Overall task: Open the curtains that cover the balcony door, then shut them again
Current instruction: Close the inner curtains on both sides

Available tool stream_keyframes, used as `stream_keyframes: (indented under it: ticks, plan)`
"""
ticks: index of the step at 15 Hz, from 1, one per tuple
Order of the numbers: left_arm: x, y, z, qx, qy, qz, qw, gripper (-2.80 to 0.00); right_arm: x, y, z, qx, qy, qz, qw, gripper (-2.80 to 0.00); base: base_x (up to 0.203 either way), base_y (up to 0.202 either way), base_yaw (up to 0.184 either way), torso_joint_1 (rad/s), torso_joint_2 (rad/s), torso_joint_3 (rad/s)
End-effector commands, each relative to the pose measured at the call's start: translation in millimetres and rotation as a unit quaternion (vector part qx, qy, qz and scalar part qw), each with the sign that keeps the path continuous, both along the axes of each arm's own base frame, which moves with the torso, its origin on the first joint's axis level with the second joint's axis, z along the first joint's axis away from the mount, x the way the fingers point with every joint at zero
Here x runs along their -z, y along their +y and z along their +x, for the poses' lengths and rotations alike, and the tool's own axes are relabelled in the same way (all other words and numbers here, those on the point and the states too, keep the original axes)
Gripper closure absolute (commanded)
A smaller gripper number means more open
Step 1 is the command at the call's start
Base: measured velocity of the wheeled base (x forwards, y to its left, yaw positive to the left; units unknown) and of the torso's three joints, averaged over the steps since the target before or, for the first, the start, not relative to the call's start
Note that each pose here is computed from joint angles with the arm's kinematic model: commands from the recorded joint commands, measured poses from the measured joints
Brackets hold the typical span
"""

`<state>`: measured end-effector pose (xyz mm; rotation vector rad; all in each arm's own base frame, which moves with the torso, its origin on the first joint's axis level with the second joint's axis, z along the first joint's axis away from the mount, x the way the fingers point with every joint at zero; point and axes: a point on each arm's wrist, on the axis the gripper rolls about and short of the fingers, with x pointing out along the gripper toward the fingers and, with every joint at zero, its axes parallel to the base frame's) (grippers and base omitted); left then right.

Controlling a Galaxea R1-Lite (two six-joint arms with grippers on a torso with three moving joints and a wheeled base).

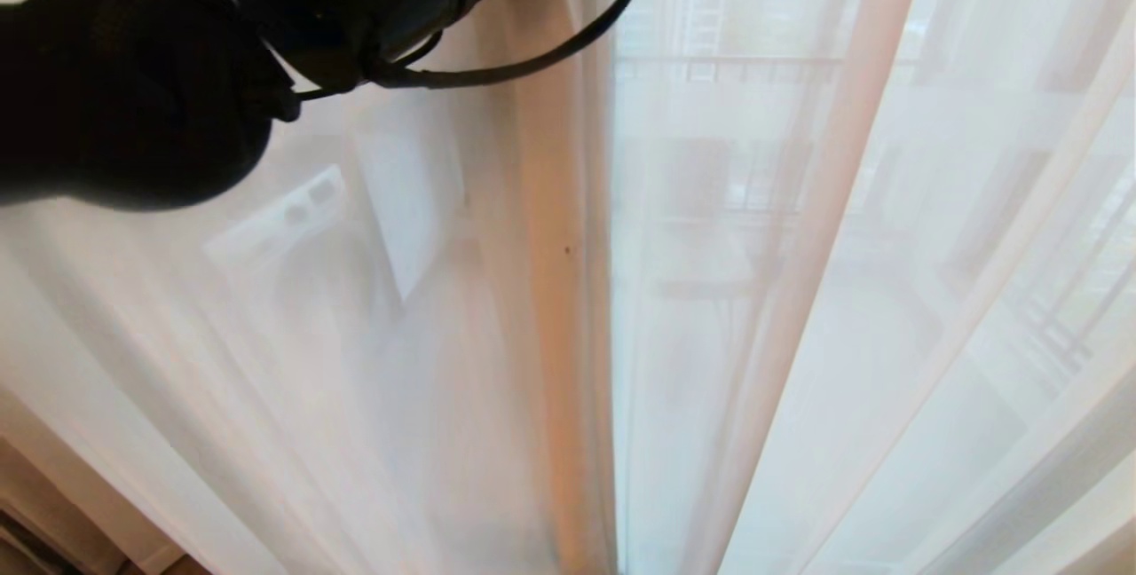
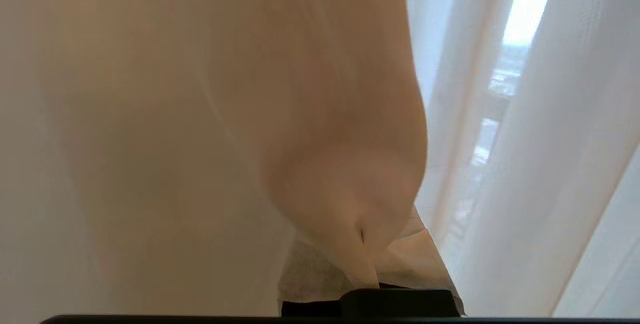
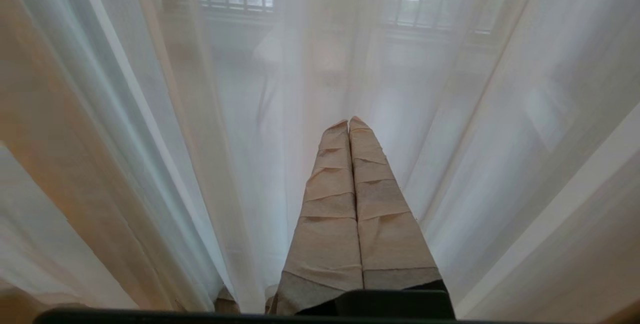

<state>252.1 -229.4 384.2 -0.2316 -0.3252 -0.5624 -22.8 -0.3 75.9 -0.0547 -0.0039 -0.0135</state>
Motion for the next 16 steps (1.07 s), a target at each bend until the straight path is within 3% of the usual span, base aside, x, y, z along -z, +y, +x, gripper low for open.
stream_keyframes:
  ticks: [1, 5, 9, 13, 16]
  plan:
    - [6.7, -30.5, 9.2, 0.021, 0.001, 0.000, 0.9998, 0.00, 0.0, 0.0, 0.0, 0.000, 0.000, 0.000, 1.000, 0.00, 0.000, 0.000, 0.000, 0.000, 0.00, 0.000]
    - [12.6, -80.0, 13.1, 0.060, -0.003, -0.004, 0.9982, 0.00, 0.0, 0.0, 0.0, 0.000, 0.000, 0.000, 1.000, 0.00, 0.000, 0.000, 0.000, 0.000, 0.00, 0.000]
    - [37.0, -116.8, 5.4, 0.107, 0.015, 0.022, 0.9939, 0.00, 0.0, 0.0, 0.0, 0.000, 0.000, 0.000, 1.000, 0.00, 0.000, 0.000, 0.000, 0.000, 0.00, 0.000]
    - [44.2, -122.8, 7.1, 0.109, 0.020, 0.026, 0.9935, 0.00, 0.0, 0.0, 0.0, 0.000, 0.000, 0.000, 1.000, 0.00, 0.000, 0.000, 0.000, 0.000, 0.00, 0.000]
    - [38.4, -114.6, 10.6, 0.094, 0.017, 0.019, 0.9953, 0.00, 0.0, 0.0, 0.0, 0.000, 0.000, 0.000, 1.000, 0.00, 0.000, 0.000, 0.000, 0.000, 0.00, 0.000]
